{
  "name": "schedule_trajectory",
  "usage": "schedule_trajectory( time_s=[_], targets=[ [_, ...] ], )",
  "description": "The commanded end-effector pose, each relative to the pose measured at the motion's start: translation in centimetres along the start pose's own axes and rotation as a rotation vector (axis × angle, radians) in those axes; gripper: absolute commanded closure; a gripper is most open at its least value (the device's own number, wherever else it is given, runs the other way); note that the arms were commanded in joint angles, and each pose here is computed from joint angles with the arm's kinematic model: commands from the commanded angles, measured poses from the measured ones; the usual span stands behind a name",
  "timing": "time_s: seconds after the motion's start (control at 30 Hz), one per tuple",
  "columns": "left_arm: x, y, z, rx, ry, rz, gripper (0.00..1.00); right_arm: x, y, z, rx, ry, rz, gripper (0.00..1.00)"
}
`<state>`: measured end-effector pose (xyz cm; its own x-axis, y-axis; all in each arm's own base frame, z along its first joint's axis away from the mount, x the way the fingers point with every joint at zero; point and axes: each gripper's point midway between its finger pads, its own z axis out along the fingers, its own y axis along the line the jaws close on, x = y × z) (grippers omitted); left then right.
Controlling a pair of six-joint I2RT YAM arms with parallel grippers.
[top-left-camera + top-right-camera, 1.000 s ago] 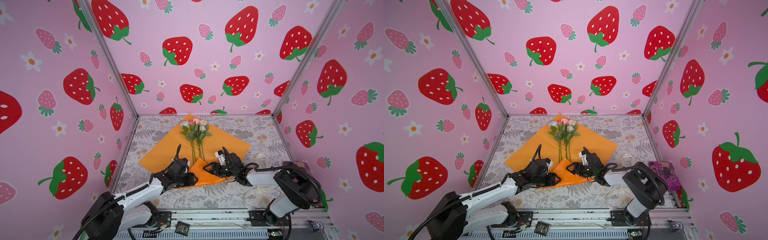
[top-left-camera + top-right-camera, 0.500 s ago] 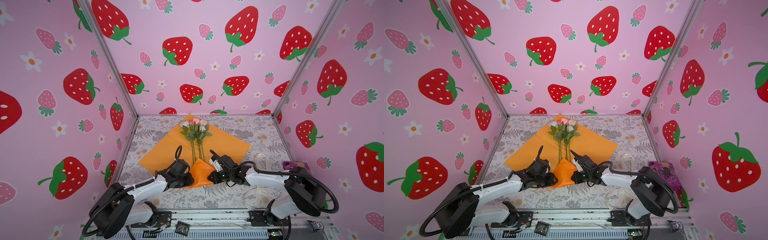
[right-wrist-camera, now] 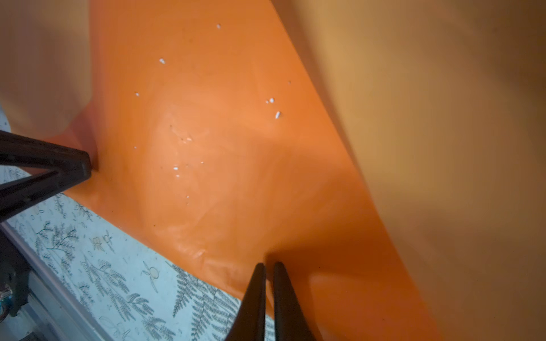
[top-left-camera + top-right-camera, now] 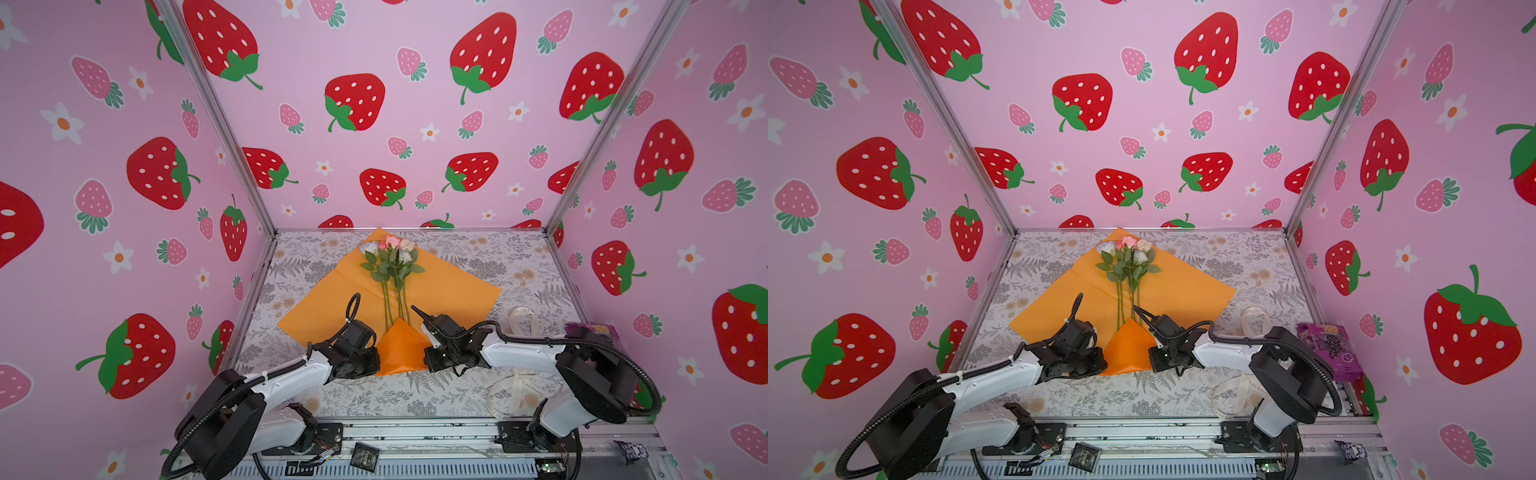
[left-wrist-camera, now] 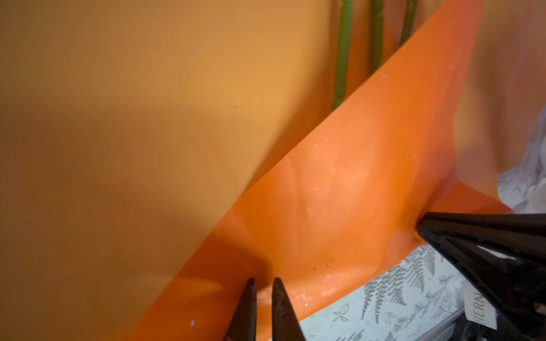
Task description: Tie the bouquet of fake flowers
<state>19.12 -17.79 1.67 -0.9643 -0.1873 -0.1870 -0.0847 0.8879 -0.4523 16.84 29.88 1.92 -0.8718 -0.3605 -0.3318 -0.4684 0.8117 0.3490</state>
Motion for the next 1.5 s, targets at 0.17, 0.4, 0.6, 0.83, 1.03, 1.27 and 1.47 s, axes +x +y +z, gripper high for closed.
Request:
schedule_trajectory(
  time_s=[0.17,0.4,0.6,0.83,1.03,1.27,1.47],
  targets=[
    [1.8,3.4,-0.7,-0.090,0.035,-0.075,0.93,2.9,-3.9,-0.9,0.139,0.068,0.074,0.87],
    [3.1,4.4,-1.1,-0.116,0.090,-0.083,0.92,4.2,-6.3,-1.9,0.248,0.101,0.111,0.87],
    [3.0,6.3,-1.9,-0.196,0.077,-0.112,0.92,4.3,-8.0,-2.5,0.295,0.100,0.173,0.87],
    [3.2,6.9,-2.4,-0.187,0.059,-0.147,0.92,4.7,-8.5,-3.0,0.308,0.110,0.177,0.87],
    [3.0,5.4,-2.2,-0.110,0.073,-0.114,0.92,-0.5,-5.1,-4.7,0.207,-0.022,0.104,0.83],
    [2.6,5.1,-2.4,-0.100,0.059,-0.116,0.92,-4.6,6.7,-6.1,-0.259,-0.168,-0.003,0.84],
    [2.5,5.0,-2.4,-0.097,0.055,-0.116,0.92,-3.0,11.8,-2.2,-0.305,-0.048,-0.102,0.84]
  ],
)
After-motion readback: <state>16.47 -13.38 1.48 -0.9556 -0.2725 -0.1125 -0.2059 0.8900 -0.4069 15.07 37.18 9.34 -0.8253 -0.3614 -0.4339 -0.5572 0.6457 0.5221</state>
